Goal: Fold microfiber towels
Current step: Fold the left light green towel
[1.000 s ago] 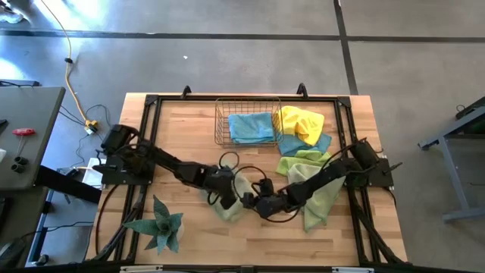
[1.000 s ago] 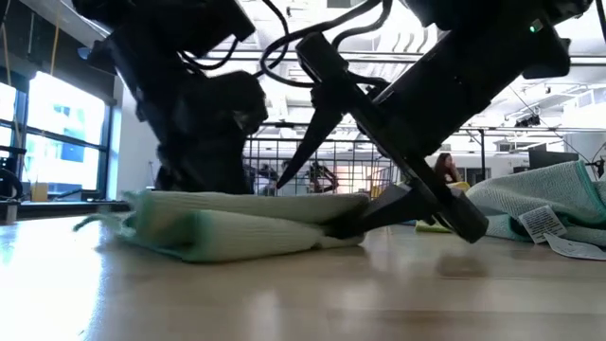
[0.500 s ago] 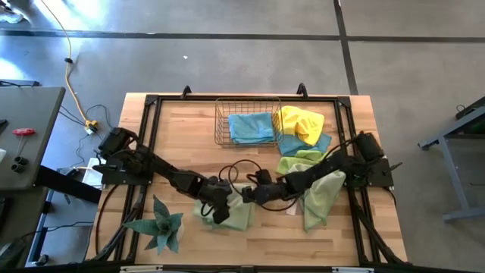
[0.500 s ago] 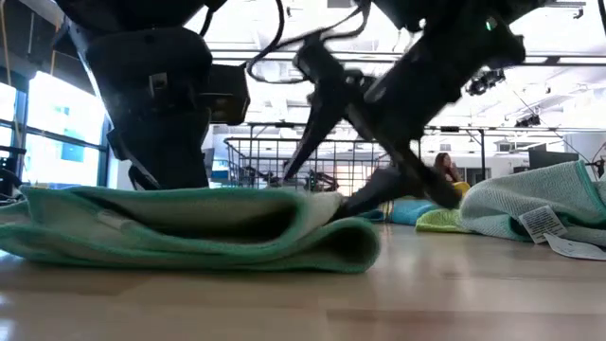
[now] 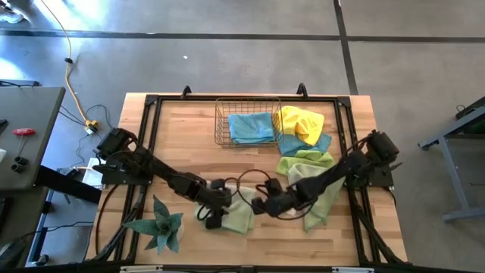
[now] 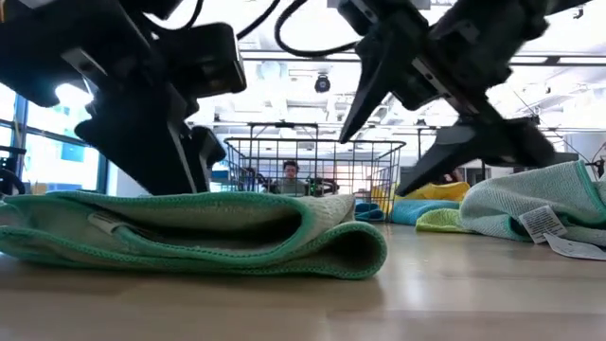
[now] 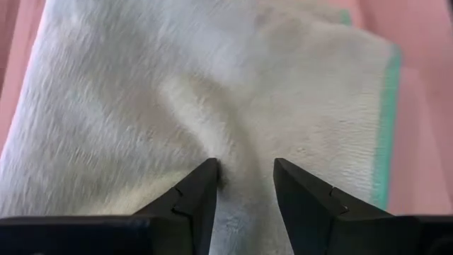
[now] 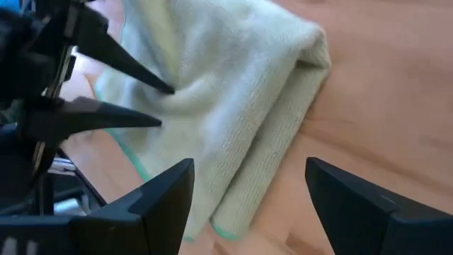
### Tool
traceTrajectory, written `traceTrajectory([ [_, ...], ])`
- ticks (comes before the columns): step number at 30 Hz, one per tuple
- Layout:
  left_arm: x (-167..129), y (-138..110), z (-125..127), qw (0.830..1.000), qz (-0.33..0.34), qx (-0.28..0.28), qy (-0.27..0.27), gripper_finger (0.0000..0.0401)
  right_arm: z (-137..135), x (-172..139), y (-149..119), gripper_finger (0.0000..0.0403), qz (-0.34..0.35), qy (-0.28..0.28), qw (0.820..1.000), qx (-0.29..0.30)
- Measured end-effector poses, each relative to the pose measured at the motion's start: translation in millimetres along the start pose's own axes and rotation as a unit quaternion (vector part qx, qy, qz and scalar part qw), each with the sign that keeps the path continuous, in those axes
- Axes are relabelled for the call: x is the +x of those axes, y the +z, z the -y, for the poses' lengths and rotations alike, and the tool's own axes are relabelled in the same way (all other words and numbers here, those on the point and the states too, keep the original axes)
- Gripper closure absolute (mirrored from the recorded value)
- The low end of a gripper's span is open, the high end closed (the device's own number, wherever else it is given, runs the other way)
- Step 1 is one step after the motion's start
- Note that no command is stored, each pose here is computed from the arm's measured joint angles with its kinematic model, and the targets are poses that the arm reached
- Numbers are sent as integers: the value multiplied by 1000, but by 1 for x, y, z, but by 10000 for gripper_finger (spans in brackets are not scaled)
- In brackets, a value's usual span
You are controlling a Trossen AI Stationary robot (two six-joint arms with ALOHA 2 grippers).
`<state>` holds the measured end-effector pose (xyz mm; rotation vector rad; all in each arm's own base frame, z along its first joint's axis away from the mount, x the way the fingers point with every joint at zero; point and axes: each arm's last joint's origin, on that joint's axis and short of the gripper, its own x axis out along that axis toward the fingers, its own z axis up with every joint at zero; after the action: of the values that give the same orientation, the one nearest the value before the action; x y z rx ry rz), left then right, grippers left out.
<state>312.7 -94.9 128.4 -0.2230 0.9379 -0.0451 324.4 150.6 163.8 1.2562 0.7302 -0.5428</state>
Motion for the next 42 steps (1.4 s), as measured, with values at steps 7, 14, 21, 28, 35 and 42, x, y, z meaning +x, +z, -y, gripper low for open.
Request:
traceTrajectory([
  [7,-1,11,4,998,59,7,-14,270,1,0,-9,139,70,19,997,42],
  [14,-1,16,-5,997,70,-15,-5,270,1,12,-6,139,83,33,994,57],
  [21,-1,17,-7,997,70,-25,-4,270,8,35,-12,139,73,39,994,70],
  [28,-1,17,-7,997,70,-31,-5,270,7,37,-9,151,82,47,993,74],
  [35,-1,17,-7,997,70,-33,-5,270,5,37,-8,215,86,55,992,70],
  [42,-1,18,-7,997,73,-36,-6,270,8,42,-5,300,90,47,992,71],
])
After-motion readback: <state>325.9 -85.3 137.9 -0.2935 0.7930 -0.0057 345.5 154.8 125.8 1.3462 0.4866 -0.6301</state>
